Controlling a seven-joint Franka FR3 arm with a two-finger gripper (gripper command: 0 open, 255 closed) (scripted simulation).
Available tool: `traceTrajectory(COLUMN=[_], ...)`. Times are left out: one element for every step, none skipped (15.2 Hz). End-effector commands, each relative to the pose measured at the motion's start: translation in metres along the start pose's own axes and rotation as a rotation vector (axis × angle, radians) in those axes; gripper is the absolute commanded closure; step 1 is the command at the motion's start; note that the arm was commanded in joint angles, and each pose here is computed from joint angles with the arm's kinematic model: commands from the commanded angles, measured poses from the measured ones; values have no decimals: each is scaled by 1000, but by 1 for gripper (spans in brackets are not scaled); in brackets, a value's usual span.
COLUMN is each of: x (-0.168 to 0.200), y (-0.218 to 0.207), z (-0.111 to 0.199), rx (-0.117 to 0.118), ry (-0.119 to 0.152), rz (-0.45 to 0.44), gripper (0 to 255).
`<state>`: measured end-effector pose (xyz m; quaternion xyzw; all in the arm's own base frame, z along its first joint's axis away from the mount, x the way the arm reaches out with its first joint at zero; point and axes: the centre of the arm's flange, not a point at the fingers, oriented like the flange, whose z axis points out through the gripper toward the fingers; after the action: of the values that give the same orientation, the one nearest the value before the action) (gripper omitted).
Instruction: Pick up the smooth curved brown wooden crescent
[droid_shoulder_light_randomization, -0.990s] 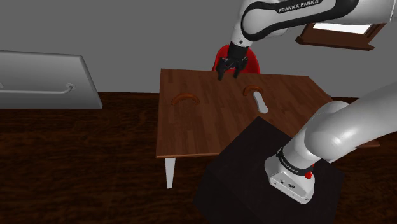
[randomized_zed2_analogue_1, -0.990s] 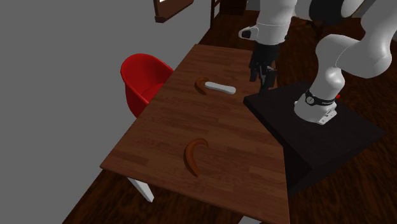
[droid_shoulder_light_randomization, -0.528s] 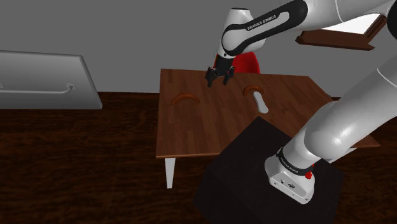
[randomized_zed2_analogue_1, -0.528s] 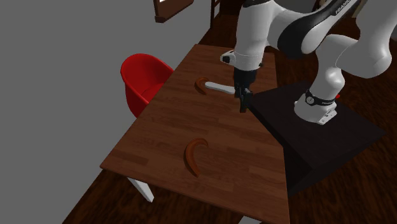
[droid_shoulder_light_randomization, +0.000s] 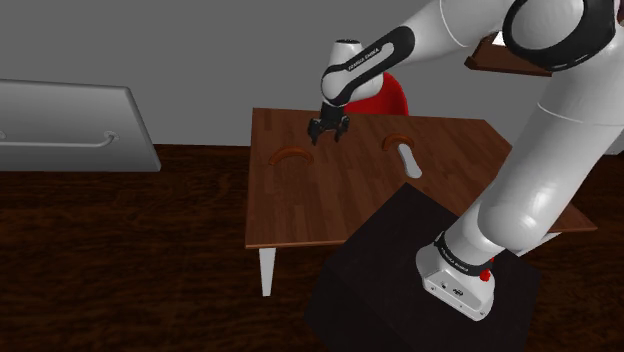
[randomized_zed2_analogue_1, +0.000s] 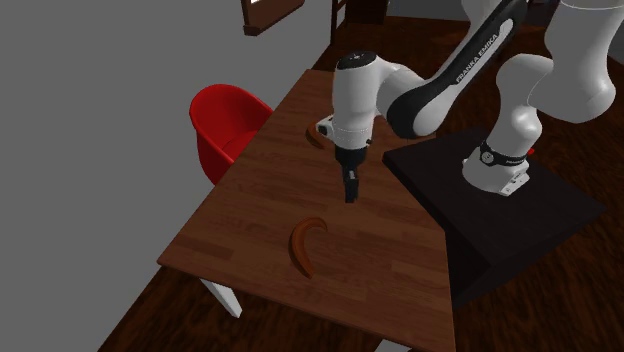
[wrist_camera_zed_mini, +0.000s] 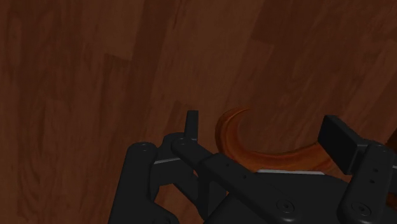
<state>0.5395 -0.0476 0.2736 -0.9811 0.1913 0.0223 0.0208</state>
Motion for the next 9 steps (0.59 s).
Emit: traceTrajectory(x=[17, 25, 34, 42, 51, 59, 67, 76, 84], y=[-1, -2, -2, -3, -3, -3, -4, -4, -4], z=[21, 32, 42, 53, 63, 73, 84, 94, 105], rx=[-6, -9, -12, -15, -18, -21, -23, -26, -29], ry=[-3, -4, -6, -7, -8, -10, -11, -13, -14], rz=[12, 18, 24, 30, 36, 42, 49, 55, 61], gripper=[0, 0, 0, 0, 0, 0, 0, 0, 0])
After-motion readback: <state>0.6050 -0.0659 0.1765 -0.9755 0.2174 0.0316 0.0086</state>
